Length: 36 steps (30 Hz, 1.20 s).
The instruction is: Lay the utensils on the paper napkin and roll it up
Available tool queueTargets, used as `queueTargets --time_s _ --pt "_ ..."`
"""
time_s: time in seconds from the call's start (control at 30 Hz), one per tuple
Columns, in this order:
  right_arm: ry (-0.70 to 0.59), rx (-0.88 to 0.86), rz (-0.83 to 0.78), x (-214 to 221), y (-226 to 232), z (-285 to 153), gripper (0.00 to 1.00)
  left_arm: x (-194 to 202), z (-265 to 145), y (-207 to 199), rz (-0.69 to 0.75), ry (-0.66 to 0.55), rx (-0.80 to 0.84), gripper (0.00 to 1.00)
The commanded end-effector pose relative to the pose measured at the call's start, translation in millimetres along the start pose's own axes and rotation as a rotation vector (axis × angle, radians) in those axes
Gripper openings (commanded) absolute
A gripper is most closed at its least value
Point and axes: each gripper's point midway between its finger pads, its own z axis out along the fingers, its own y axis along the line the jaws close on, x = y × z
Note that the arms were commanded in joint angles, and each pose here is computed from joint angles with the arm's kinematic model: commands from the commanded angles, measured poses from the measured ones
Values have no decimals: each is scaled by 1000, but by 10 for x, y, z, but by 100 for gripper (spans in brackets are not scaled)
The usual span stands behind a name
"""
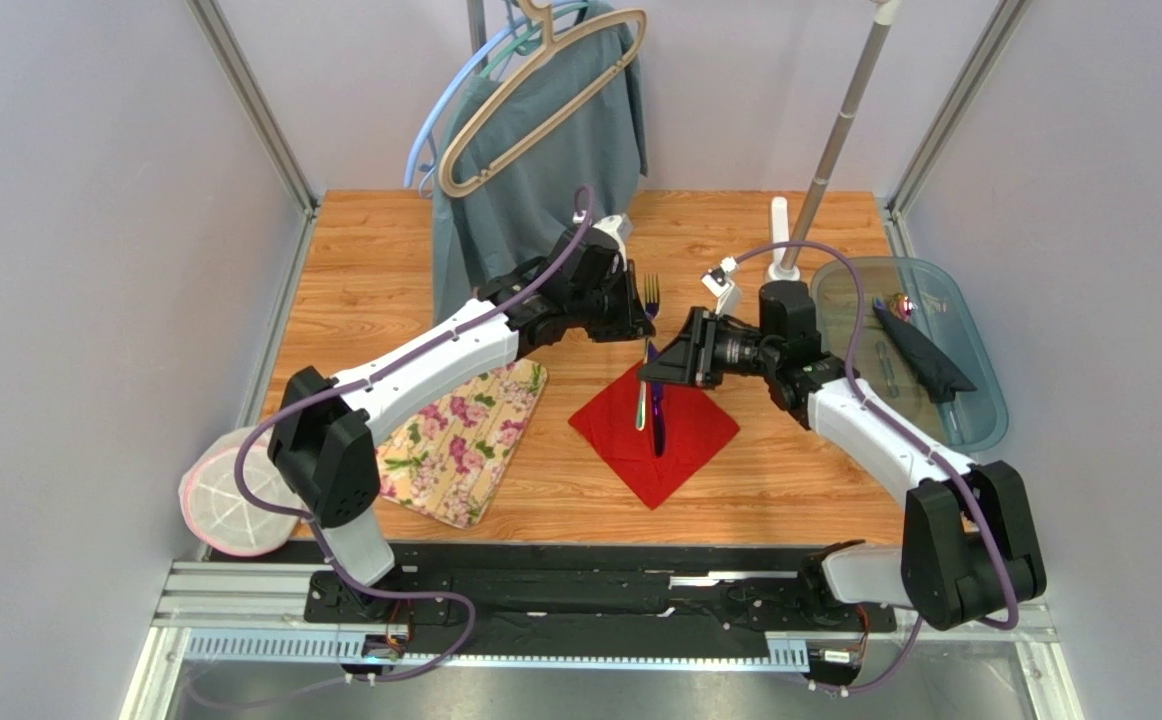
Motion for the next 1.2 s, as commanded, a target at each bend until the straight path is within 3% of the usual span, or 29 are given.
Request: queueTargets --time_s 0.0,0.07,0.23,0.47,1.17 --pt "-28 65 -43 -212 -47 -139 58 30 129 85 -59 7 -50 0" --pt "-40 103 -53 -279 -158 -250 71 106 218 133 -102 30 -69 0" --pt "-45 266 -55 -240 -511 -539 83 348 570 351 -150 102 -164 0" --pt "-60 385 -88 -237 -745 -785 83 532 921 586 -170 150 -260 0" --pt "-68 351 -60 -234 -745 -770 82 678 1240 789 -132 197 -305 2"
